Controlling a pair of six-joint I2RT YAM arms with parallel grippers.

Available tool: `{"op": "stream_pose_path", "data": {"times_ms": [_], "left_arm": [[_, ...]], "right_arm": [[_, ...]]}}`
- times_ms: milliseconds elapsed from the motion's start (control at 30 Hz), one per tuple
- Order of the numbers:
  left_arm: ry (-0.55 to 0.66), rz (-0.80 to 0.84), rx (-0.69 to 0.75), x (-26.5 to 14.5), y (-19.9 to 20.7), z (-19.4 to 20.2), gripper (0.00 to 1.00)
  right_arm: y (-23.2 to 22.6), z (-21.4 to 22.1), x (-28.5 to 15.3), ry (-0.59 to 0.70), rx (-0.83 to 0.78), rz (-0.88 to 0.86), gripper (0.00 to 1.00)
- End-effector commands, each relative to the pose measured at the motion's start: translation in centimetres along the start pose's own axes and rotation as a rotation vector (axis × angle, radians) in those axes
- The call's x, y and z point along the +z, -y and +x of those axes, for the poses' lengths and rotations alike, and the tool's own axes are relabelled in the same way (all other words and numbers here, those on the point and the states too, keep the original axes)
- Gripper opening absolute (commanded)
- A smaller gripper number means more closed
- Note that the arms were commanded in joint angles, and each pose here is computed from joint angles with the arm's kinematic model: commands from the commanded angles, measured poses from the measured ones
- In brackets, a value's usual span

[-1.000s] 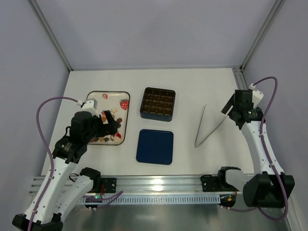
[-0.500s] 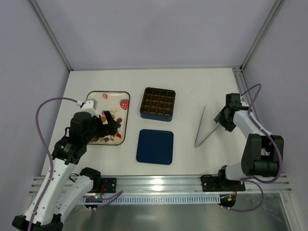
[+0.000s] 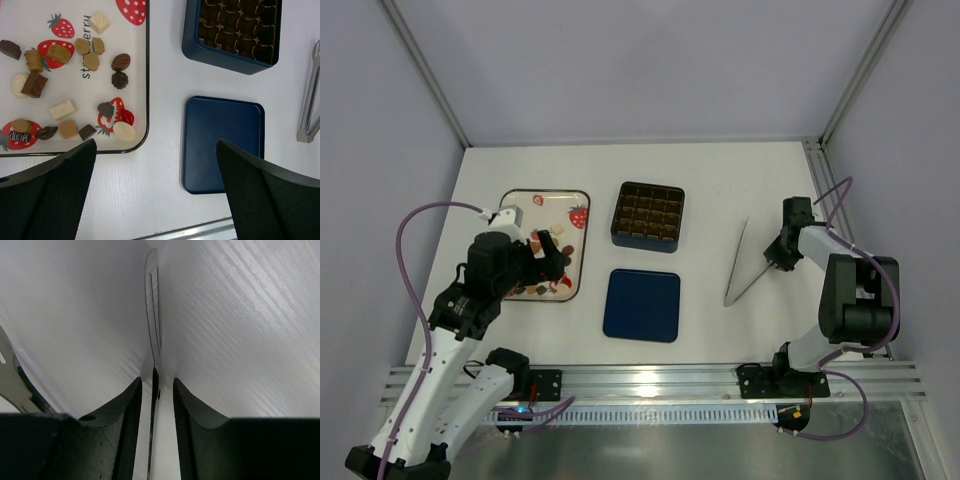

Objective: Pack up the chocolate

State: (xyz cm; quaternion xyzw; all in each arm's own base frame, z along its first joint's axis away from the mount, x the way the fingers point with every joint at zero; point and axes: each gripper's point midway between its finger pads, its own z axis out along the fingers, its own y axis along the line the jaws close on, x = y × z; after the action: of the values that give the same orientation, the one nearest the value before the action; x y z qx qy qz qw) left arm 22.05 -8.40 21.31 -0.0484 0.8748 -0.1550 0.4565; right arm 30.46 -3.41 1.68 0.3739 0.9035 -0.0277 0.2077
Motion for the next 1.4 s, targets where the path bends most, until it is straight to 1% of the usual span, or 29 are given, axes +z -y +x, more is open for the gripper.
{"op": "stream_pose_path", "data": {"times_ms": [0,33,100,133,167,267,333,367,433,467,500,533,567,600,633,700,733,767,800,833,867,900,933,1033,1133,1167,1233,1267,1367], "left_arm": [[0.032,0.014,0.022,0.0,0.4,-1.2,1.0],[0.015,0.017,0.019,0.2,0.5,-1.0,1.0],[-0.003,0.041,0.015,0.2,1.0,-0.9,1.0],[-0.008,0.049,0.007,0.3,1.2,-0.9,1.0],[-0.025,0.105,-0.003,0.1,2.3,-0.7,1.0],[-0.021,0.202,-0.04,-0.3,4.3,-1.1,1.0],[-0.028,0.302,-0.07,-0.7,6.3,-1.6,1.0],[-0.042,0.337,-0.083,-0.8,7.0,-1.7,1.0],[-0.062,0.437,-0.123,-1.5,9.0,-2.1,1.0],[-0.05,0.481,-0.133,-1.5,9.9,-2.7,1.0],[-0.068,0.562,-0.139,-2.0,11.3,-2.8,1.0],[-0.092,0.596,-0.182,-1.9,12.0,-2.8,1.0],[-0.064,0.657,-0.187,-2.1,13.1,-3.8,1.0],[-0.086,0.683,-0.211,-1.6,13.6,-3.8,1.0],[-0.123,0.725,-0.248,-1.7,14.3,-3.5,1.0],[-0.104,0.792,-0.269,-1.5,15.4,-4.6,1.0],[-0.105,0.831,-0.274,-1.7,15.9,-4.8,1.0],[-0.119,0.847,-0.315,-1.6,16.2,-4.9,1.0],[-0.076,0.902,-0.303,-2.1,16.9,-6.0,1.0],[-0.097,0.928,-0.312,-1.9,17.3,-6.0,1.0],[-0.105,0.946,-0.339,-2.0,17.6,-6.2,1.0],[-0.068,0.991,-0.329,-2.4,18.1,-7.2,1.0],[-0.077,1.003,-0.339,-2.1,18.3,-7.2,1.0],[-0.063,1.039,-0.349,-2.0,18.9,-7.9,1.0],[-0.059,1.078,-0.36,-2.2,19.4,-8.5,1.0],[-0.072,1.089,-0.363,-2.2,19.7,-8.4,1.0],[-0.08,1.104,-0.364,-2.3,20.2,-8.5,1.0],[-0.077,1.109,-0.362,-2.2,20.4,-8.6,1.0],[-0.076,1.132,-0.37,-2.5,20.7,-8.8,1.0]], "right_arm": [[-1.0,-0.7,0.7,0.023,0.002,-0.031,0.33],[-1.1,-0.6,0.9,0.014,-0.004,-0.033,0.24],[-1.5,-0.5,1.0,0.004,-0.015,-0.049,0.15],[-1.8,-0.8,0.7,0.012,-0.028,-0.064,0.06],[-2.0,-0.8,0.4,0.01,-0.035,-0.079,0.04],[-3.3,-2.1,-1.7,0.054,-0.051,-0.163,0.04],[-5.3,-2.1,-3.5,0.035,-0.063,-0.279,0.04],[-6.4,-2.5,-4.9,0.052,-0.067,-0.346,0.04],[-8.4,-2.1,-7.3,0.033,-0.079,-0.477,0.04],[-9.6,-2.3,-9.1,0.055,-0.073,-0.548,0.04],[-10.5,-2.2,-10.5,0.06,-0.074,-0.606,0.04],[-12.0,-1.9,-12.1,0.054,-0.08,-0.702,0.04],[-12.8,-1.8,-13.4,0.058,-0.079,-0.757,0.04],[-14.3,-1.3,-15.9,0.058,-0.07,-0.843,0.04],[-15.3,-1.7,-17.6,0.076,-0.069,-0.924,0.04],[-17.7,-0.3,-21.6,0.057,-0.076,-1.05,0.04],[-18.6,-0.7,-23.2,0.084,-0.074,-1.112,0.04],[-19.3,-0.5,-24.6,0.079,-0.067,-1.155,0.04],[-19.9,-0.3,-25.8,0.055,-0.032,-1.19,0.04],[-21.2,-0.2,-28.2,0.073,-0.038,-1.277,0.04],[-21.8,-0.1,-29.4,0.074,-0.028,-1.31,0.04],[-22.4,0.0,-30.3,0.07,-0.017,-1.338,0.04],[-23.4,0.4,-32.1,0.048,0.0,-1.392,0.04],[-25.0,1.0,-34.8,0.023,0.04,-1.475,0.04],[-26.0,1.0,-36.3,0.031,0.081,-1.513,0.04],[-26.5,1.7,-36.8,0.017,0.079,-1.528,0.04],[-27.3,1.9,-37.7,0.018,0.097,-1.556,0.04],[-27.9,2.6,-37.7,-0.009,0.103,-1.562,0.04],[-28.9,2.8,-38.5,-0.015,0.121,-1.588,0.04]]}}
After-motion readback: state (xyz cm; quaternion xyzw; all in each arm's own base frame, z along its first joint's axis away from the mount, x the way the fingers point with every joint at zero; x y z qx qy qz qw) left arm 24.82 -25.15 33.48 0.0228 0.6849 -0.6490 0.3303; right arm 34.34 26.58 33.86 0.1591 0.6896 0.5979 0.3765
